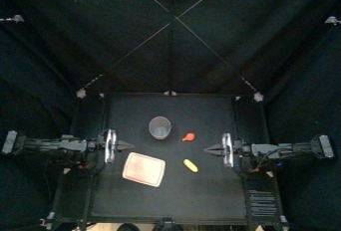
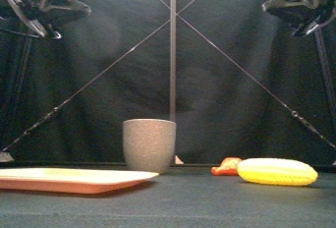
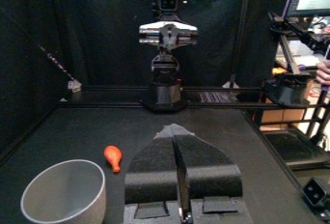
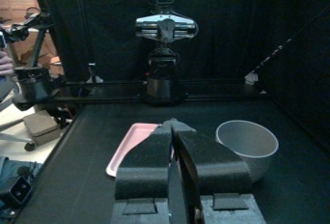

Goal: Pick the corn then place it on the pink plate
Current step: Pick the corn

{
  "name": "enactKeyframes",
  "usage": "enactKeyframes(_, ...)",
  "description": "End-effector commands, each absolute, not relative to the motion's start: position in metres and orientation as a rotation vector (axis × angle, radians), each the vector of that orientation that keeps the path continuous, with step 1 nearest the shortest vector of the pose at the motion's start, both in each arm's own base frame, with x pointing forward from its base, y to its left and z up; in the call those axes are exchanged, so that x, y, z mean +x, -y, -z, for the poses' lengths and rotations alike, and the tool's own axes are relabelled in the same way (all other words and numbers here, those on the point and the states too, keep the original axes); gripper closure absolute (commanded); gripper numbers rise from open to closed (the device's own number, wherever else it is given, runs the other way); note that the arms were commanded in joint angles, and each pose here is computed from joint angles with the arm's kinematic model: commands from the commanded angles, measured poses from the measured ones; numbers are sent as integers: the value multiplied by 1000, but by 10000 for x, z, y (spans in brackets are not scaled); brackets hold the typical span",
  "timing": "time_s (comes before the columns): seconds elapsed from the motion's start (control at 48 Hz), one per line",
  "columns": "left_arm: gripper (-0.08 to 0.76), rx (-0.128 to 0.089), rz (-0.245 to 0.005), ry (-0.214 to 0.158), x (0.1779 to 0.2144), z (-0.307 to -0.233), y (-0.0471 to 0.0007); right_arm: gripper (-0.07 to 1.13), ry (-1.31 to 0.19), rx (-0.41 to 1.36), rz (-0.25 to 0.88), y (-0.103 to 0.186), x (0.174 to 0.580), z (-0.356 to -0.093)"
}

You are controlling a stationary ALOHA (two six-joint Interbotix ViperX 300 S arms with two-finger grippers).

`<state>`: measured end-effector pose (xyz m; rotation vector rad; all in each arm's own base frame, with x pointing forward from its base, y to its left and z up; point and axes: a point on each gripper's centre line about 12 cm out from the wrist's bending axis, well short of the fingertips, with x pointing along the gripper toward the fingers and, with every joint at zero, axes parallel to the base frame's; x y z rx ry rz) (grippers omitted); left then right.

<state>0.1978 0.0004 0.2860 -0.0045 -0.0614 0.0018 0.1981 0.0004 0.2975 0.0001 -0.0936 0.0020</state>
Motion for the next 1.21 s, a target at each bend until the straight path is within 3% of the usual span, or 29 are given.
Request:
enactKeyframes(0.021,732,-1,-39,109,1951,-3006,-76,1064,38,12,1,2,2033,-2839)
enactKeyframes(0.188,707,-13,-56,115,1916,-3043,-105,1023,-120,166,32,27,2143,-2513)
enactKeyframes(0.375,694,-18,-58,62,1914,-2988,-110,896,-307,402,62,-36,2331,-2267)
enactKeyframes(0.604,692,-20,-72,-2,1916,-2921,-136,497,-426,472,59,-145,2512,-2131)
enactKeyframes(0.708,692,-25,-74,-7,1914,-2921,-139,281,-459,476,44,-218,2605,-2089)
enactKeyframes(0.833,692,-29,-75,-11,1913,-2911,-140,120,-519,485,33,-319,2689,-1962)
enactKeyframes(1.208,692,-26,-74,-8,1909,-2922,-139,81,-745,473,99,-373,2887,-1323)
